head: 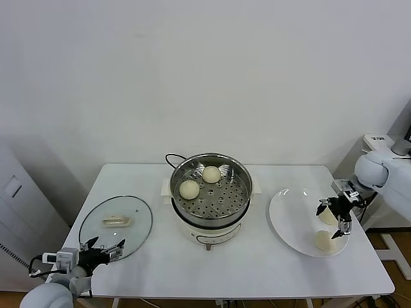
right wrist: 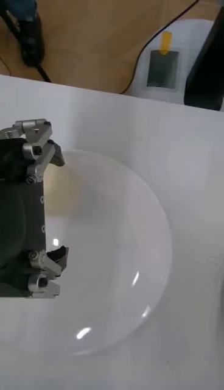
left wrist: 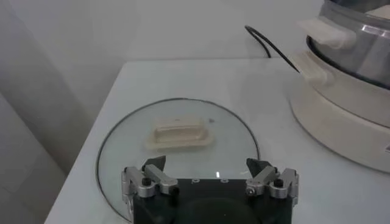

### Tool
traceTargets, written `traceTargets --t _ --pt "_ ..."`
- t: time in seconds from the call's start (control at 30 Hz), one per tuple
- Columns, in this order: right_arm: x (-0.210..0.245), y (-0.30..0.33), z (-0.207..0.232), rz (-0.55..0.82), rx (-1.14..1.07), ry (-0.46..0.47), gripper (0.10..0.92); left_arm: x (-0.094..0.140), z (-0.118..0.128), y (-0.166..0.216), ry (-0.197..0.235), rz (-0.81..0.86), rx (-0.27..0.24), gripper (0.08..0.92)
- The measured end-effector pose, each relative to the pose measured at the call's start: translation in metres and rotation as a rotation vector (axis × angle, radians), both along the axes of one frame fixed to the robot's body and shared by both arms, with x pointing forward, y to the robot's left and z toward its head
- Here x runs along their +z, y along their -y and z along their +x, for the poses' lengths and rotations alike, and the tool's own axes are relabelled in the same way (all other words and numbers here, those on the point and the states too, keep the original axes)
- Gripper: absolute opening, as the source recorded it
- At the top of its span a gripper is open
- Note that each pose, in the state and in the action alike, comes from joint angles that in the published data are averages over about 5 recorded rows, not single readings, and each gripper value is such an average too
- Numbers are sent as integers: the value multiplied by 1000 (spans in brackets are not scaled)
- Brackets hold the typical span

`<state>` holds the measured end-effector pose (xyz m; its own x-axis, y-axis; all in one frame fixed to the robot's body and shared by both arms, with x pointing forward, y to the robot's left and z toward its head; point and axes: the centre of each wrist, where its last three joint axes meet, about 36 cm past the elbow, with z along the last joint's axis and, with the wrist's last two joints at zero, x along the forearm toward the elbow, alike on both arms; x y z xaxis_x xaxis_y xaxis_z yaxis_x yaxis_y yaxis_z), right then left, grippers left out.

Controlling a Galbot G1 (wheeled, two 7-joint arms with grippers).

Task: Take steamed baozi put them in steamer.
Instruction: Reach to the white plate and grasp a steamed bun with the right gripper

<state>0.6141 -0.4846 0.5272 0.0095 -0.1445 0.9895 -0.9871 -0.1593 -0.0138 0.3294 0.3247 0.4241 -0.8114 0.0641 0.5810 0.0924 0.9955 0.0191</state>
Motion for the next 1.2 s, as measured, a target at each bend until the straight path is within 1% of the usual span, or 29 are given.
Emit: traceTargets --t 0.6,0.7,1.03,1.2 --pt "-47 8 -7 -51 21 -8 823 -1 -1 1 -5 -3 -1 823" --pt "-52 7 -5 -53 20 -9 809 -2 -1 2 -6 -4 -2 823" --pt "-68 0 -2 -36 13 -35 674 -3 -3 1 -11 -3 -2 823" --pt "-68 1 -2 -27 4 -47 562 -3 -2 1 -10 -3 -1 823"
